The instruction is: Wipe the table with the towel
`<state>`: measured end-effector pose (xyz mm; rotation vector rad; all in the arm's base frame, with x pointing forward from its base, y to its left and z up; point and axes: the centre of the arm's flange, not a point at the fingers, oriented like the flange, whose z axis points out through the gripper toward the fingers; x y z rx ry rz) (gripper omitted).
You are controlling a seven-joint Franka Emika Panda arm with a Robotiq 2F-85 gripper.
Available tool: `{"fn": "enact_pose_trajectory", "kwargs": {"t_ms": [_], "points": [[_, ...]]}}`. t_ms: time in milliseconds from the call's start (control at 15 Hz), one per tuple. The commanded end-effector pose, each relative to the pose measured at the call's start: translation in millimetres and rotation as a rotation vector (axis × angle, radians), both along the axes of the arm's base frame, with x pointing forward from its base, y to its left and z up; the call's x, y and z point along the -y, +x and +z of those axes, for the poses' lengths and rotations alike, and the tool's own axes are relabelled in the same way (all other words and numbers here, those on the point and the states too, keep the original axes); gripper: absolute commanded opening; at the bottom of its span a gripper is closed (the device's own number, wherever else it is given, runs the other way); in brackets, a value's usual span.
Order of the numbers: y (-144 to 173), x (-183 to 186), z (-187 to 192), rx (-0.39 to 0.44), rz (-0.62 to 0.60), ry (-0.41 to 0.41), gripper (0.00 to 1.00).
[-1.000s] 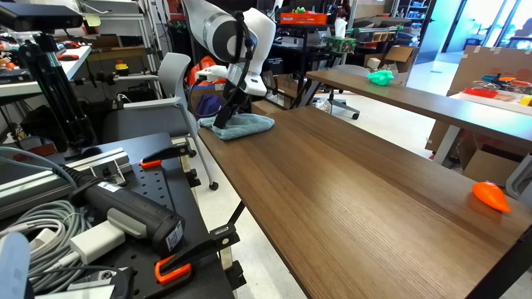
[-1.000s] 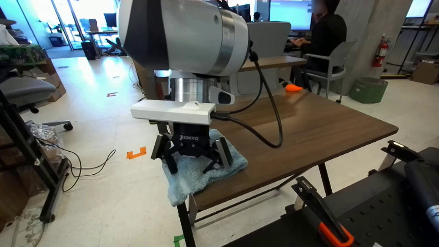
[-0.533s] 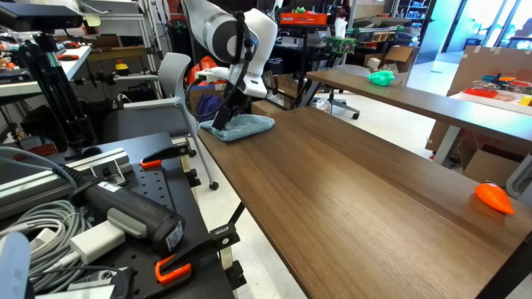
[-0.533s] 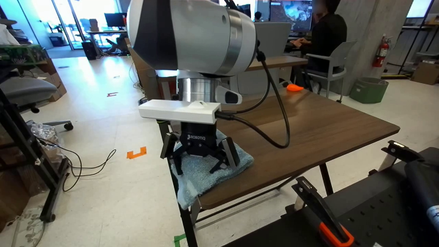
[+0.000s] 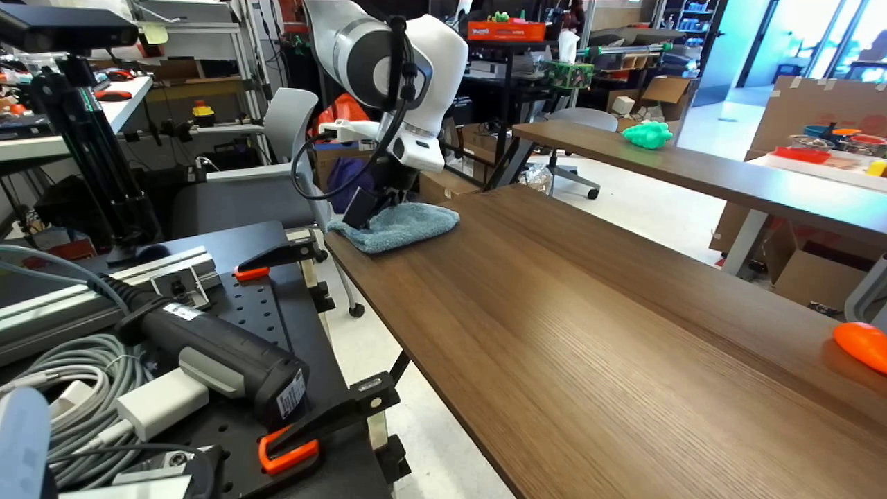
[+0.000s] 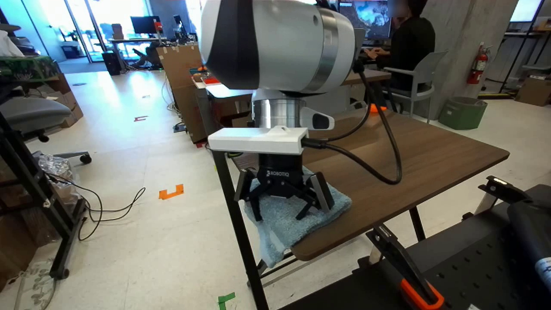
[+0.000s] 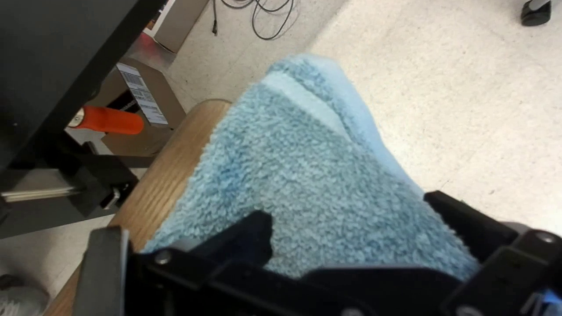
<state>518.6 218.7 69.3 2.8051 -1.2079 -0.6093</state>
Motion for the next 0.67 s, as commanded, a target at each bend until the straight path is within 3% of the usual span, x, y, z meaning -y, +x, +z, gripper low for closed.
{"fn": "enact_pose_trajectory", "kwargs": {"t_ms": [0,467,600], "points": [[-7.3,79.5,-20.7,-0.041,-0.064,-0.07,1.0],[-7.5,96.9,-26.9,-0.024,-0.048,0.13,1.0],[-1.1,98.6,-36.4,-0.058,-0.047,0.213,1.0]]}}
